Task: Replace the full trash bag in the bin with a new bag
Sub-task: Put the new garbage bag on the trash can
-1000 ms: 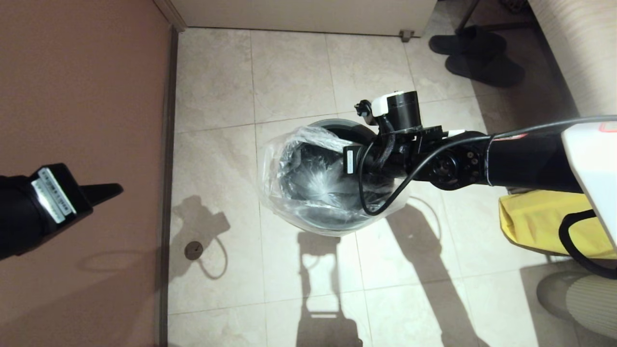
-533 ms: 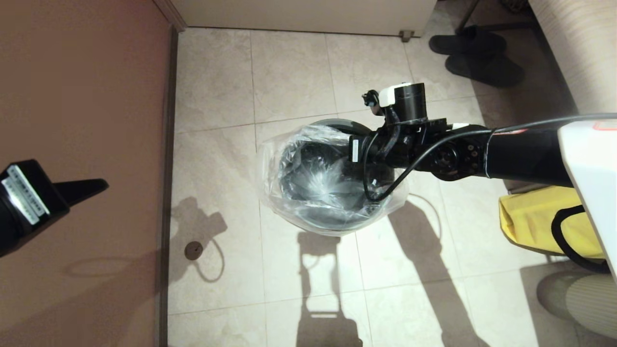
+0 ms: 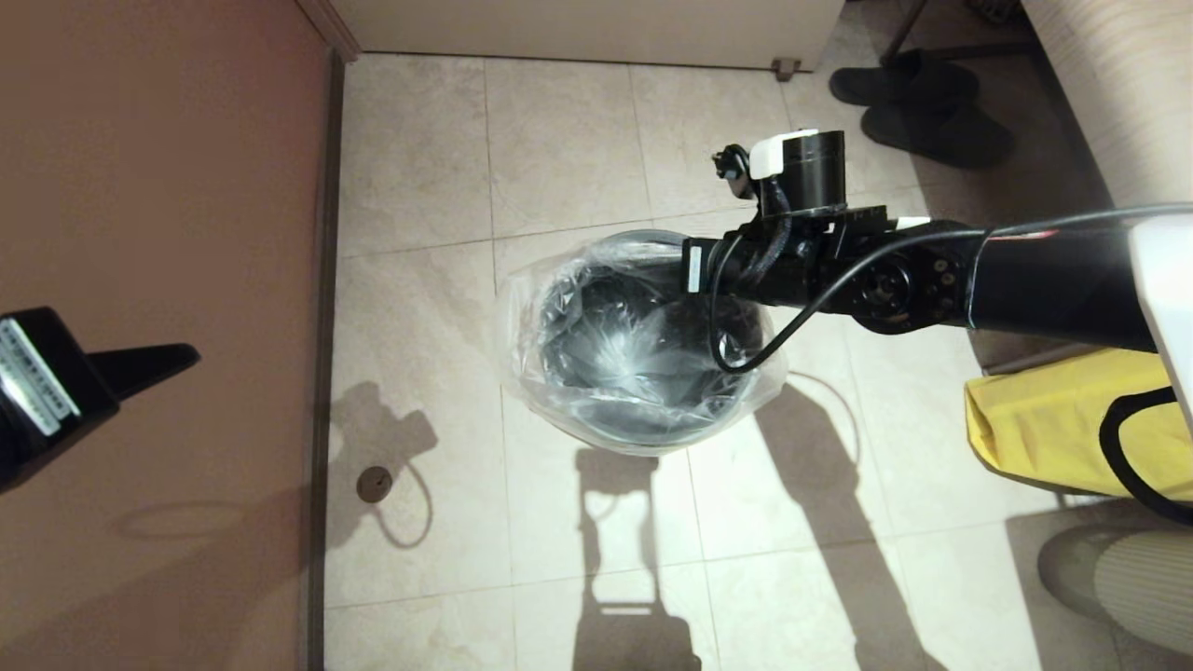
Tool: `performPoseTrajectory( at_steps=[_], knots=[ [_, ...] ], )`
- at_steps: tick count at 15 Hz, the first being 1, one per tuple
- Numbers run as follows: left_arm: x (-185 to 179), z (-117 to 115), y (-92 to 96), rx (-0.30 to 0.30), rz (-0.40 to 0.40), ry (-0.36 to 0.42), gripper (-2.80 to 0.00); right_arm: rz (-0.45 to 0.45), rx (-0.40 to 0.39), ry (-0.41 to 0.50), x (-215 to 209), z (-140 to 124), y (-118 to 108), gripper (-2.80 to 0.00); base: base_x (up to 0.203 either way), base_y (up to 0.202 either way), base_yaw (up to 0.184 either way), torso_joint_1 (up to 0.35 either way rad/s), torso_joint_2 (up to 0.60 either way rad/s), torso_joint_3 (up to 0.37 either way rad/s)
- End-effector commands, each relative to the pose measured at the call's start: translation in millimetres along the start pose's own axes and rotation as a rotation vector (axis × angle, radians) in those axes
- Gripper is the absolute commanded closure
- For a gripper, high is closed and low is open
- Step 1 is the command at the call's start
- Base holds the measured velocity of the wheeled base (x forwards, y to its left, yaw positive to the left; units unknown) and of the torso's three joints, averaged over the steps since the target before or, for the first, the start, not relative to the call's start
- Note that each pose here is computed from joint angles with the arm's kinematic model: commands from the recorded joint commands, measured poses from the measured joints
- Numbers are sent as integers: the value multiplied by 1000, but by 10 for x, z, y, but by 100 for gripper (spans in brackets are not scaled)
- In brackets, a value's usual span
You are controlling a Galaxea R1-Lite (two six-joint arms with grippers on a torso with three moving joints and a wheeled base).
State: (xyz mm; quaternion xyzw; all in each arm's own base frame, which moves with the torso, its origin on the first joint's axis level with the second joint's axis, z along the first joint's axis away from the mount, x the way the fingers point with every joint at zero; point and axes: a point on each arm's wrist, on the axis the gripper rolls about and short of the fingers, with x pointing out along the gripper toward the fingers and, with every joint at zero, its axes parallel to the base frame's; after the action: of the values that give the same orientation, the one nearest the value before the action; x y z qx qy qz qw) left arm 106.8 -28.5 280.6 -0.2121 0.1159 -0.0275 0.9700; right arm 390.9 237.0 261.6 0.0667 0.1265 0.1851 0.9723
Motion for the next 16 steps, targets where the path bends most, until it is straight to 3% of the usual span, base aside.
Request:
performPoseTrajectory(
  at_steps=[1, 11, 16],
  knots=[
    [-11, 2, 0, -3, -1, -2, 0, -8, 6, -17, -34, 60, -42, 0, 0, 0, 0, 0, 0, 0],
    [-10, -62, 22, 2, -19, 22, 0, -56, 15, -62, 154, 32, -340, 0, 0, 0, 0, 0, 0, 0],
    [-33, -65, -1, 5, -44, 24, 0, -80, 16, -42, 264, -64, -454, 0, 0, 0, 0, 0, 0, 0]
  ],
)
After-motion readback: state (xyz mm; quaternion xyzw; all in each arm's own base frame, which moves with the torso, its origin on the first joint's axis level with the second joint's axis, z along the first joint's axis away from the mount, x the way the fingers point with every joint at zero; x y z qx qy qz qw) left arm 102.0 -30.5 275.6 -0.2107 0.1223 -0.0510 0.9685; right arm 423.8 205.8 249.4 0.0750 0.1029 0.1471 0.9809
